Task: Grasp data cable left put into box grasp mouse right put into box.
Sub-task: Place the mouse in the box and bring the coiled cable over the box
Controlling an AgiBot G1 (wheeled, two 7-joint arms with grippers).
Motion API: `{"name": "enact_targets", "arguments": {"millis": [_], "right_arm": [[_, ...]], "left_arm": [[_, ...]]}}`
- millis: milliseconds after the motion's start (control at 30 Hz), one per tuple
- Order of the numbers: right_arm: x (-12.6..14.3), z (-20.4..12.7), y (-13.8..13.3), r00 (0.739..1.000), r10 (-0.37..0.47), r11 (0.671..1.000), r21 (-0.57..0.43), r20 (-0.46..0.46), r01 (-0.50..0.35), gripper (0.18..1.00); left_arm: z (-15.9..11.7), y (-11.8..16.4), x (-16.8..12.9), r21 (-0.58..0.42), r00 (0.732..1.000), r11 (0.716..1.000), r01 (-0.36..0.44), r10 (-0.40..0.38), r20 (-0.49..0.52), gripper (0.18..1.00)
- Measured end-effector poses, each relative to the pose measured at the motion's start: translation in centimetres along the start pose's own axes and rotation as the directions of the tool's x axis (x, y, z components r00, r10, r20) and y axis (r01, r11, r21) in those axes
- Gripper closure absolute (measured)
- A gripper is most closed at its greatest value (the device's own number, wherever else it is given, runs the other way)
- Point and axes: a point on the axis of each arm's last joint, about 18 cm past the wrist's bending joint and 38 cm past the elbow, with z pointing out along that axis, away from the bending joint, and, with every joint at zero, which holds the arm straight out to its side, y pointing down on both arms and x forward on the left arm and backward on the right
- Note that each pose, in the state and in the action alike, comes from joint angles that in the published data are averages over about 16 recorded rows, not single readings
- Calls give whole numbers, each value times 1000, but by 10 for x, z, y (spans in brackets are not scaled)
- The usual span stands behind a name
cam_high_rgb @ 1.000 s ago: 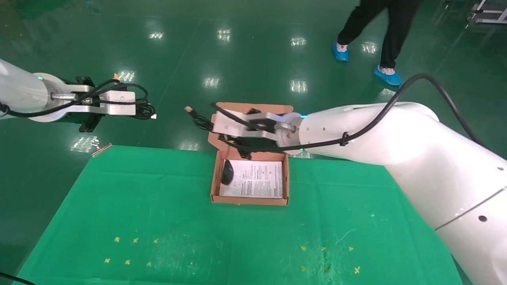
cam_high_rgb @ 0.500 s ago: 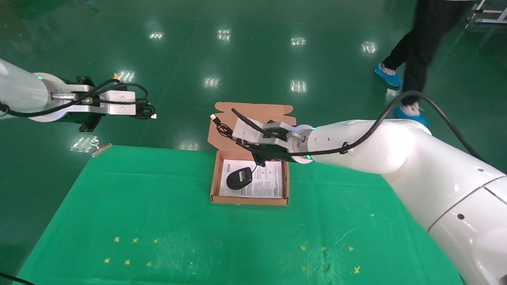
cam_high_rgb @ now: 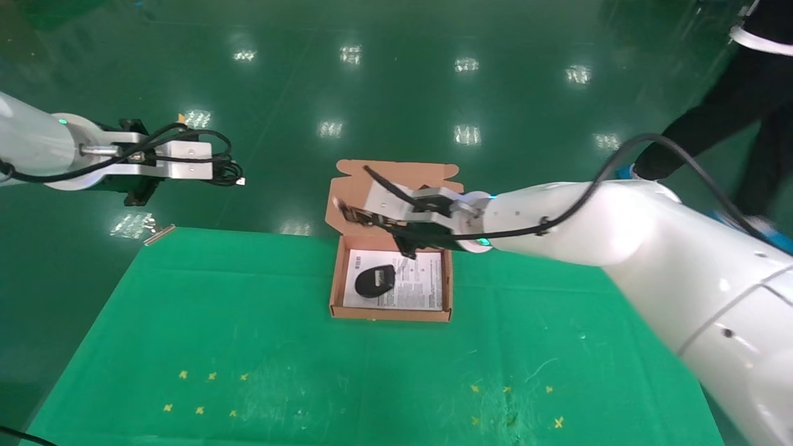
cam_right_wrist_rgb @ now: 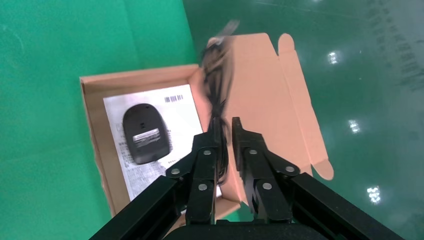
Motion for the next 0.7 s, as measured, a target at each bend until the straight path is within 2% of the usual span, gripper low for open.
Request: {"name": "enact_targets", "arguments": {"millis": [267, 467, 700], "right_arm": [[8, -16, 17, 1000, 4, 1000, -17, -14, -4, 890], [22, -35, 34, 999, 9, 999, -42, -50, -11, 791], [39, -61, 52, 995, 12, 997, -70, -100, -19, 634]], "left_arm": [[14, -29, 16, 92, 1000, 996, -20, 22, -21, 946], [29, -61, 30, 180, 998, 983, -47, 51, -20, 946], [47, -101, 43, 271, 997, 960, -74, 76, 4, 946]]}}
